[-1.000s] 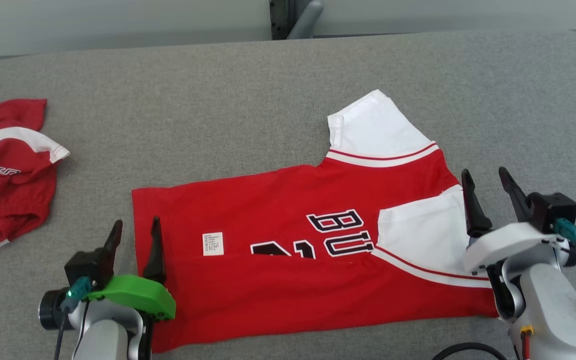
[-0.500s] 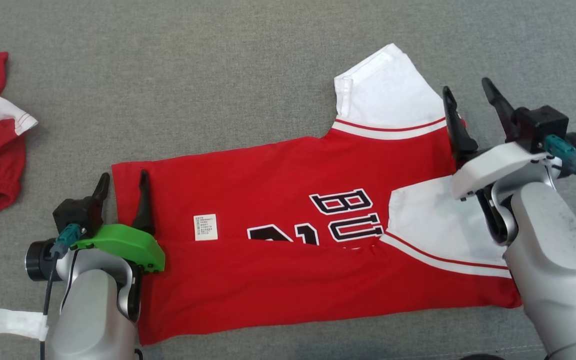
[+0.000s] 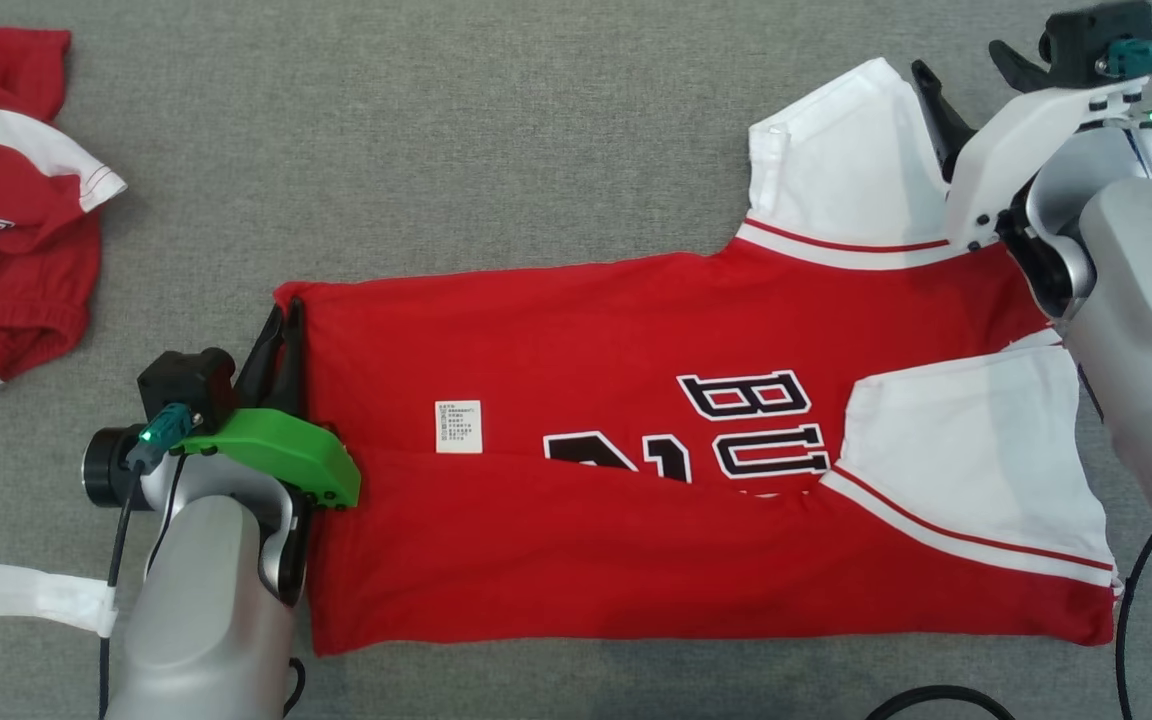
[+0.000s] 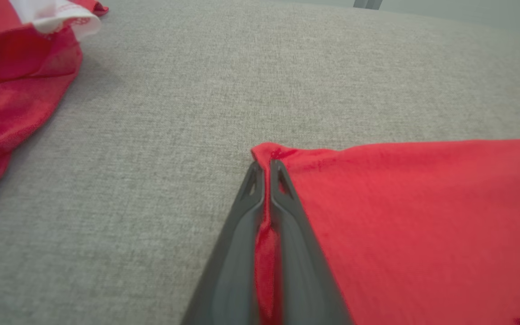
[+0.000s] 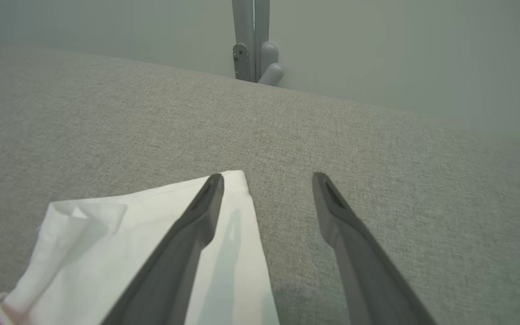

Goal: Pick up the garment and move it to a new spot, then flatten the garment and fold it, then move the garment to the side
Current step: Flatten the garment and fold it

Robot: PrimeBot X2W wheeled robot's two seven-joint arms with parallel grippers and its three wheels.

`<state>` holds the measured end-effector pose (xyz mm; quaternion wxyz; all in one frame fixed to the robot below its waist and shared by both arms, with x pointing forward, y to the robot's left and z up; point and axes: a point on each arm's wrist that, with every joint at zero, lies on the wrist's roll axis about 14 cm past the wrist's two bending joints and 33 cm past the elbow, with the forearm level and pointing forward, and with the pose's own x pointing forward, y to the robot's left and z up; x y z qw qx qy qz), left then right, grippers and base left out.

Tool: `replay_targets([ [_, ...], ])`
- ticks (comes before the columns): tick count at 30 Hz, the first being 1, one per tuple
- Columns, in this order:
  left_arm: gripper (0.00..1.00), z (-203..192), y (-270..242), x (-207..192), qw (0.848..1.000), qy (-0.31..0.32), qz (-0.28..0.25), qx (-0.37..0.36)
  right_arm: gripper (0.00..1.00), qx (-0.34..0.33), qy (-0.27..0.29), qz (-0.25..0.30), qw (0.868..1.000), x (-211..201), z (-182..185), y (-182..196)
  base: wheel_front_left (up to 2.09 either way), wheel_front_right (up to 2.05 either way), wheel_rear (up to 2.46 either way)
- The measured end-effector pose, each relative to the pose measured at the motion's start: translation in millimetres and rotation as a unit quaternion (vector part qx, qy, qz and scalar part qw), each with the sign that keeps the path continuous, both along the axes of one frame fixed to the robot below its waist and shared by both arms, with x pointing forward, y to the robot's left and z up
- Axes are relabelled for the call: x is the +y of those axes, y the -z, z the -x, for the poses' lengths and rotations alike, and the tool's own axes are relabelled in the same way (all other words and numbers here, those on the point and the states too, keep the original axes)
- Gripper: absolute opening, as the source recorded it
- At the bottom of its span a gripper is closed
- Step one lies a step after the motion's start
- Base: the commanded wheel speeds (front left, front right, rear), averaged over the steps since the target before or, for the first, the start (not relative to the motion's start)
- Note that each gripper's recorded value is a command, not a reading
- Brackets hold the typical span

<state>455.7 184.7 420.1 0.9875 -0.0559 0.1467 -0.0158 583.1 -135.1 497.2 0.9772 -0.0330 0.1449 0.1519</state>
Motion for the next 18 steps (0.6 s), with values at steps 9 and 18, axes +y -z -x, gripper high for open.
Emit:
replay_targets([
  [9,0.00,-2,-2,-11,0.999,0.017,0.026,-0.005,1.00,0.130,-0.033,0.036,0.990,22,-10,45,0.00,0.00,0.00],
  [18,0.00,-3,-2,-9,0.999,0.016,0.027,-0.008,0.00,0.157,-0.048,0.038,0.986,34,-17,56,0.00,0.00,0.00],
])
